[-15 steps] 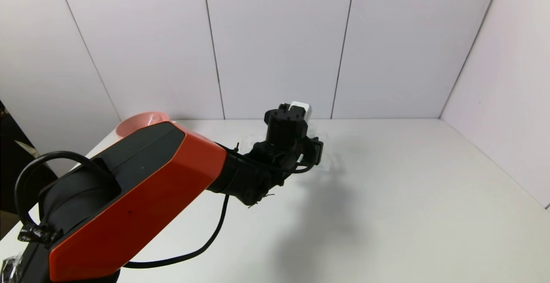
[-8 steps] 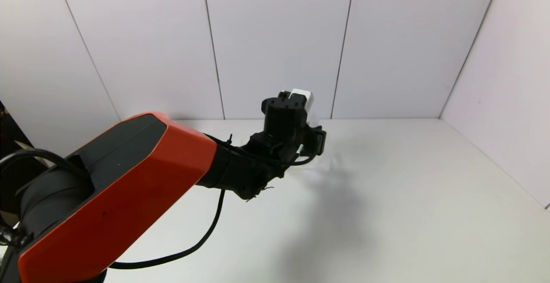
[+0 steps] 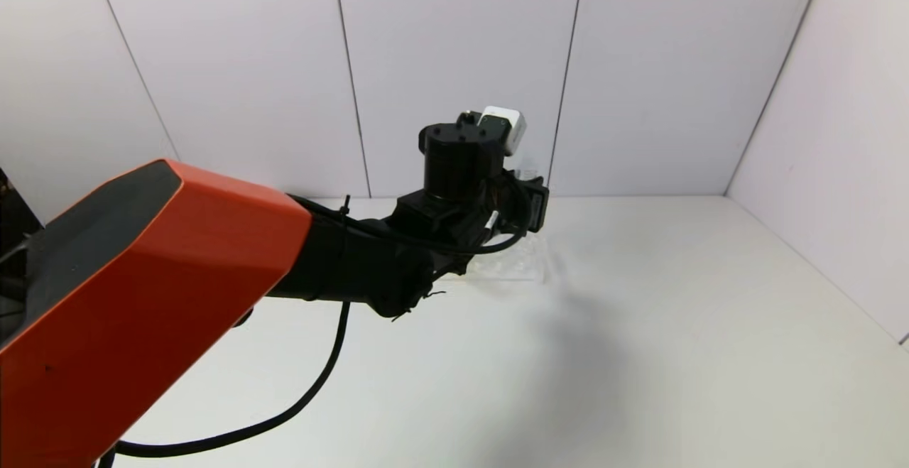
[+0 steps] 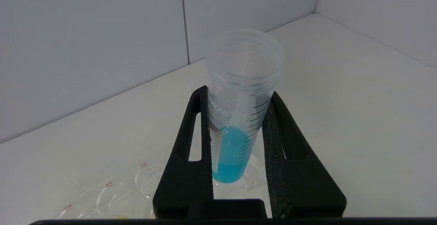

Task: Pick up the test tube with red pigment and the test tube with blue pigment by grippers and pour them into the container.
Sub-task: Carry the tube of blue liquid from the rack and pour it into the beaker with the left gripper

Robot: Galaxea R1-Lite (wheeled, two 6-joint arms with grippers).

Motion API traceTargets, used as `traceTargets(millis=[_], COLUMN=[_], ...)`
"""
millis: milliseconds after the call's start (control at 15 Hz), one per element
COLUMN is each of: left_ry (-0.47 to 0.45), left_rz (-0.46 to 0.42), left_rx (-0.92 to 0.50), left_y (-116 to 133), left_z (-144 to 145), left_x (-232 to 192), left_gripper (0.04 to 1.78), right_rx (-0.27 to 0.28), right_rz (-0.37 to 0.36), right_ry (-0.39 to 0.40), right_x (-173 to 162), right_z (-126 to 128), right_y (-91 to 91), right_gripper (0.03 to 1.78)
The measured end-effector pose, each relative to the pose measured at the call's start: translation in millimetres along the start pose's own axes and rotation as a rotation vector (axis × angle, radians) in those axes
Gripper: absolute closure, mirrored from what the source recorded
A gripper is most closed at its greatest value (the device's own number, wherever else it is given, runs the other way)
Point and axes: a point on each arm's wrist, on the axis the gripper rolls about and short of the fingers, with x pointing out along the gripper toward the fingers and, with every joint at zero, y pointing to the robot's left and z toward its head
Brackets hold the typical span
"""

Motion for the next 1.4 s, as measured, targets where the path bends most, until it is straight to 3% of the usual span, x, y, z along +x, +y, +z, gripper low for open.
traceTargets(millis=[600, 1400], left_ry=[-0.076, -0.077], left_rz=[0.064, 0.279], left_rx=[0.045, 0.058], left_y=[17.5, 95.9], left_z=[56.5, 82.5], left_x=[-52.1, -123.0], left_gripper=[1.37, 1.37], right_rx=[0.0, 0.0], right_rz=[0.0, 0.001], right_ry=[0.0, 0.0], right_x=[0.0, 0.0], right_z=[0.0, 0.0], right_y=[0.0, 0.0], right_gripper=[0.04, 0.04])
